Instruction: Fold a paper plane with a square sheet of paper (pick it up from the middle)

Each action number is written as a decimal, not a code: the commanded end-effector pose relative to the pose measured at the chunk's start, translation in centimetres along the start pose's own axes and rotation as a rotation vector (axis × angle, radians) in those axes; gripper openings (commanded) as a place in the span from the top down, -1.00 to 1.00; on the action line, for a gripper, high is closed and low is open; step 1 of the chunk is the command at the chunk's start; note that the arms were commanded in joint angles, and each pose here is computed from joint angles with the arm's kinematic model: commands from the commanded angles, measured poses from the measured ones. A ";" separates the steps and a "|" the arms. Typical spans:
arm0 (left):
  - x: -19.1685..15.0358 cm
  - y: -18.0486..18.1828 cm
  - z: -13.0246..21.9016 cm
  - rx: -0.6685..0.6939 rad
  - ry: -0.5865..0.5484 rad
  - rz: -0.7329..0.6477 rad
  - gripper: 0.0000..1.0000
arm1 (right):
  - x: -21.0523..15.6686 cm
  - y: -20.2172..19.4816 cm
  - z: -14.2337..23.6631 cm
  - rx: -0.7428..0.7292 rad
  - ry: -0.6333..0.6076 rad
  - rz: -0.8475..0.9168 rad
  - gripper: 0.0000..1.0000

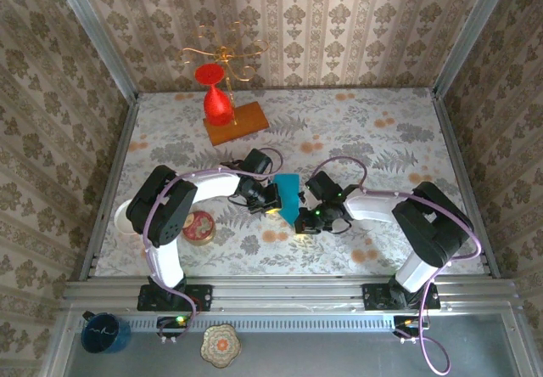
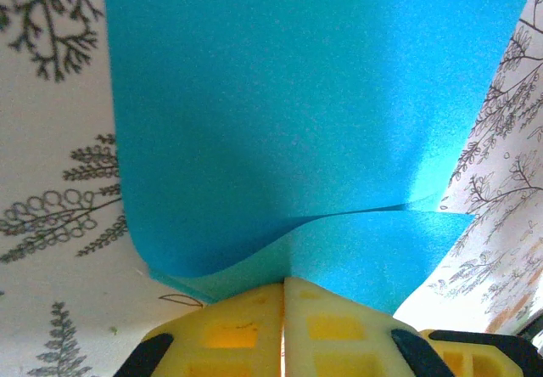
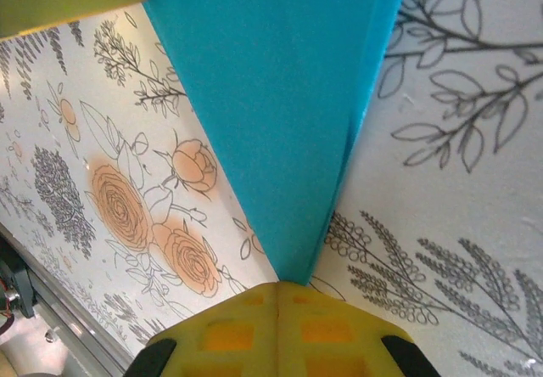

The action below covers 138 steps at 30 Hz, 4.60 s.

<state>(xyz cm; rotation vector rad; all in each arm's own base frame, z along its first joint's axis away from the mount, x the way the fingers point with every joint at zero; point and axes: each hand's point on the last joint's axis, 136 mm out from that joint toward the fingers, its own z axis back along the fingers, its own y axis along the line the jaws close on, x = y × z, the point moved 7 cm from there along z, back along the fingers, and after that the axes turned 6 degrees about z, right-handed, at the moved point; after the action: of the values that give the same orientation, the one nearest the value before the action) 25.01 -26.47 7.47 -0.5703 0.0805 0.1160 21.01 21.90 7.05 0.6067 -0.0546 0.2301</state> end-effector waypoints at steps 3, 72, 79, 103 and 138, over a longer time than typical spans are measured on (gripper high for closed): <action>-0.9 4.1 -1.4 0.191 0.023 0.034 0.81 | -1.4 0.3 1.8 -0.008 0.007 -0.008 0.87; 2.6 4.4 0.8 0.056 -0.139 -0.022 0.80 | -4.2 -6.9 -3.1 -0.371 0.143 -0.271 0.96; 4.7 6.1 2.7 0.071 -0.210 -0.008 0.79 | -4.9 -7.3 -2.7 -0.388 0.150 -0.265 0.96; 0.9 1.3 6.4 -0.171 -0.273 0.009 0.35 | 4.3 1.5 3.5 0.045 -0.441 -0.218 0.51; 1.5 -1.8 2.8 -0.428 -0.014 -0.141 0.03 | 3.2 -1.9 2.2 -0.024 -0.456 -0.335 0.49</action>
<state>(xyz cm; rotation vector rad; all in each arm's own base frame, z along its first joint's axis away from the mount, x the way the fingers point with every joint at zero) 26.22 -26.05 9.94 -0.9402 0.0145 0.0767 24.62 20.37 8.02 0.6408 -0.3657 -0.2262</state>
